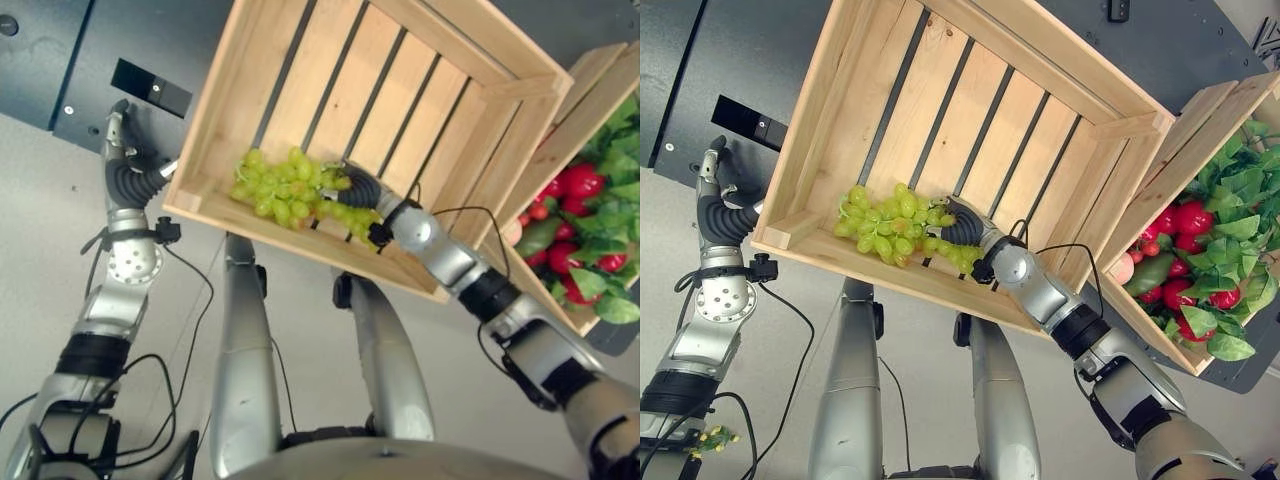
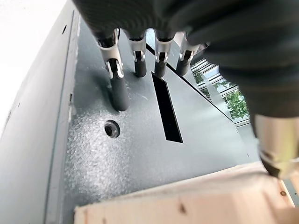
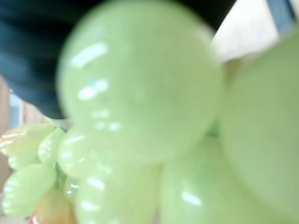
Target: Pick up the fruits from the basket on one side to the basket on the other side
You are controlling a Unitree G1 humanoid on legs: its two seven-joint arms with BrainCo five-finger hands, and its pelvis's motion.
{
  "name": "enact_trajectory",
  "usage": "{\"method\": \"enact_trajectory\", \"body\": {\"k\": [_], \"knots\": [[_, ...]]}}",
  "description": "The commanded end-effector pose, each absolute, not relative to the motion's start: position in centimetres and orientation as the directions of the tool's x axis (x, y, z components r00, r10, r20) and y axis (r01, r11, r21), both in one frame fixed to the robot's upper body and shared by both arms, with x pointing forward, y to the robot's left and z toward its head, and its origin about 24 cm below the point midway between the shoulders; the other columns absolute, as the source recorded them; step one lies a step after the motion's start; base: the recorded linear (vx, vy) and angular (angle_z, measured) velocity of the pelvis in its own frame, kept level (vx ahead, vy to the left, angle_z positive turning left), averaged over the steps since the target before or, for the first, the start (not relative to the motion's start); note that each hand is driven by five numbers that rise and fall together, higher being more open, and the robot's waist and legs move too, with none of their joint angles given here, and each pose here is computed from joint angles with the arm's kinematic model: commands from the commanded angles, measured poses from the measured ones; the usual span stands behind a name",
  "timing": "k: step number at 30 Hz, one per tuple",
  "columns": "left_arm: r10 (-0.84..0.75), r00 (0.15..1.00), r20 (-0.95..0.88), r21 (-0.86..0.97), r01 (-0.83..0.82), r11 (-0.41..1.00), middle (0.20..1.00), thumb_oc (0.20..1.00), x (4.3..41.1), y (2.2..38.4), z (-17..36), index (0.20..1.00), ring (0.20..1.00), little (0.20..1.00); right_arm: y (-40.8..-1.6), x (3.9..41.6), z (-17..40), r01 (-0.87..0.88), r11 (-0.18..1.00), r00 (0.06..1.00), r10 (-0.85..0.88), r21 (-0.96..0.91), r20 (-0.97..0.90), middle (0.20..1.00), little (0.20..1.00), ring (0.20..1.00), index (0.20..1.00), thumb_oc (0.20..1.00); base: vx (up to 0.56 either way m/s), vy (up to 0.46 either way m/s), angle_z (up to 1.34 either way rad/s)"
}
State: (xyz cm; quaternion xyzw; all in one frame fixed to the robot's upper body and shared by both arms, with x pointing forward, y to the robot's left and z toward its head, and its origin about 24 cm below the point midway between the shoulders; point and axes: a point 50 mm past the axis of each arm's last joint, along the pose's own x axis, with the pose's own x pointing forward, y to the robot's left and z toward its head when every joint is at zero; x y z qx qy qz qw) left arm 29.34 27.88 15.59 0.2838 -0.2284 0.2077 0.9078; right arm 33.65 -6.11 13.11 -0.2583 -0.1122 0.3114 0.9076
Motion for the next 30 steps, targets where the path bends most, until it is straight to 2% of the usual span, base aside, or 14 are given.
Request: {"method": "enact_trajectory", "body": {"k": [1, 3, 8, 15, 18, 19, 30], "knots": [[0.226, 0.879, 0.419, 0.500, -0.432, 0.751, 1.000, 1.000, 30.0, 27.8, 13.7, 1.000, 1.000, 1.000, -4.9, 32.4, 15.7, -0.654, 0.663, 0.662, 0.734, -0.364, 0.149, 0.200, 0.200, 0.200, 0.200, 0.200, 0.00, -0.008, 0.04], [0.207, 0.878, 0.432, 0.495, -0.422, 0.760, 1.000, 1.000, 29.9, 27.8, 14.1, 1.000, 1.000, 1.000, -4.9, 32.2, 16.7, -0.740, 0.602, 0.594, 0.794, -0.301, 0.129, 0.200, 0.200, 0.200, 0.200, 0.200, 0.00, -0.008, 0.02], [0.171, 0.876, 0.451, 0.488, -0.403, 0.775, 1.000, 1.000, 29.7, 27.7, 14.7, 1.000, 1.000, 1.000, -5.5, 31.6, 17.3, -0.840, 0.491, 0.491, 0.869, -0.231, 0.061, 0.200, 0.200, 0.200, 0.200, 0.200, 0.01, -0.021, 0.06], [0.116, 0.879, 0.463, 0.490, -0.363, 0.792, 1.000, 1.000, 29.4, 27.1, 14.8, 1.000, 1.000, 1.000, -5.7, 29.9, 16.2, -0.938, 0.305, 0.318, 0.946, -0.165, -0.060, 0.200, 0.200, 0.200, 0.200, 0.200, 0.00, 0.000, 0.00], [0.100, 0.882, 0.460, 0.495, -0.348, 0.796, 1.000, 1.000, 29.4, 26.9, 14.7, 1.000, 1.000, 1.000, -5.8, 29.4, 16.0, -0.954, 0.269, 0.279, 0.958, -0.133, -0.070, 0.200, 0.200, 0.200, 0.200, 0.200, 0.00, -0.007, 0.01], [0.090, 0.887, 0.452, 0.489, -0.331, 0.807, 1.000, 1.000, 29.5, 26.4, 14.4, 1.000, 1.000, 1.000, -5.5, 28.6, 15.3, -0.977, 0.213, 0.214, 0.975, -0.028, -0.056, 0.200, 0.200, 0.200, 0.200, 0.200, 0.01, -0.015, 0.03], [0.063, 0.906, 0.419, 0.489, -0.284, 0.825, 1.000, 1.000, 29.8, 25.3, 13.4, 1.000, 1.000, 1.000, -4.1, 26.4, 13.4, -0.983, 0.073, 0.076, 0.997, 0.170, 0.012, 0.200, 0.200, 0.200, 0.200, 0.200, 0.00, -0.001, 0.02]]}}
